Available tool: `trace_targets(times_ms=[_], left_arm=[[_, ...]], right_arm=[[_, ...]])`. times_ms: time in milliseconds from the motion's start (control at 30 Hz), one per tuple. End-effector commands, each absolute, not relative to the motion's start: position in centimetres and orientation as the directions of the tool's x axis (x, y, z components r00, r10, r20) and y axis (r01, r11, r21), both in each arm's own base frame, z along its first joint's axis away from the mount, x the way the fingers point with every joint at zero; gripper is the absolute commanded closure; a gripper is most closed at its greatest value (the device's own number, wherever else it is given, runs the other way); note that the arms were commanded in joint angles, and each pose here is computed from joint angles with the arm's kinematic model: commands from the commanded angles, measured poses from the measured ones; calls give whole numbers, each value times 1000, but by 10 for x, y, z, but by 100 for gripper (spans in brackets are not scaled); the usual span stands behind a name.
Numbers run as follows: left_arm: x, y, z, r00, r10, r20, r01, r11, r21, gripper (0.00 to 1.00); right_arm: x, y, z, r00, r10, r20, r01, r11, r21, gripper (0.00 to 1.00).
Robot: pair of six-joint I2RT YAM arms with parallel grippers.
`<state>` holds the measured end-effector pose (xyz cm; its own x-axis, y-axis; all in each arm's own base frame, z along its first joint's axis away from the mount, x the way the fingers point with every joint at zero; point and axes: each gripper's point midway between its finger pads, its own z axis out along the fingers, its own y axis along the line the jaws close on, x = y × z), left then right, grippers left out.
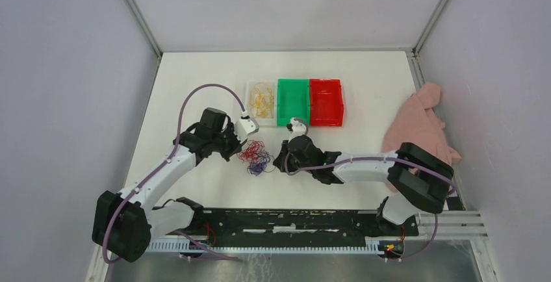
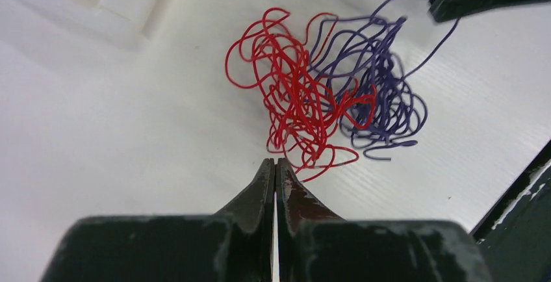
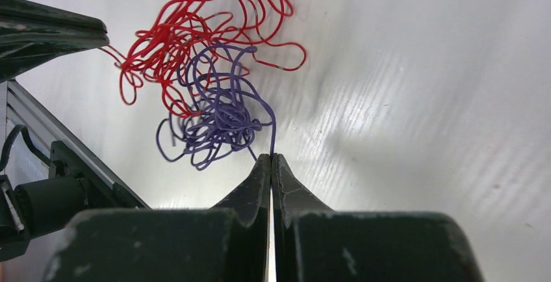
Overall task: Untangle the cables
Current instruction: Untie the cable.
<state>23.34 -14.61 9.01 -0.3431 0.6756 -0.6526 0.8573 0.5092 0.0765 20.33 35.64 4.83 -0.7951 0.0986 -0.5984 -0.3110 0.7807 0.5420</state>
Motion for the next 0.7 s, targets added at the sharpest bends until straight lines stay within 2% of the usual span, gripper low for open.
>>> trace_targets(times_ms=[0,267,500,667], left_arm=[[243,-130,114,-249,730,-636,853,477,213,97],[257,-80,115,-151,868,-472,800,388,457,97],[258,-48,109,-133,923,-361,795,317,517,97],[254,-51,112,-136,908,-396,806,333,488,97]], right_arm=[[212,331,78,-721,118,-683,-322,815,481,100],[205,261,115,-648,76,-758,-287,897,336,100],[203,189,142,-580,127,-805,-150,954,258,100],[198,172,156,-570,125,-812,-160,953,259,100]])
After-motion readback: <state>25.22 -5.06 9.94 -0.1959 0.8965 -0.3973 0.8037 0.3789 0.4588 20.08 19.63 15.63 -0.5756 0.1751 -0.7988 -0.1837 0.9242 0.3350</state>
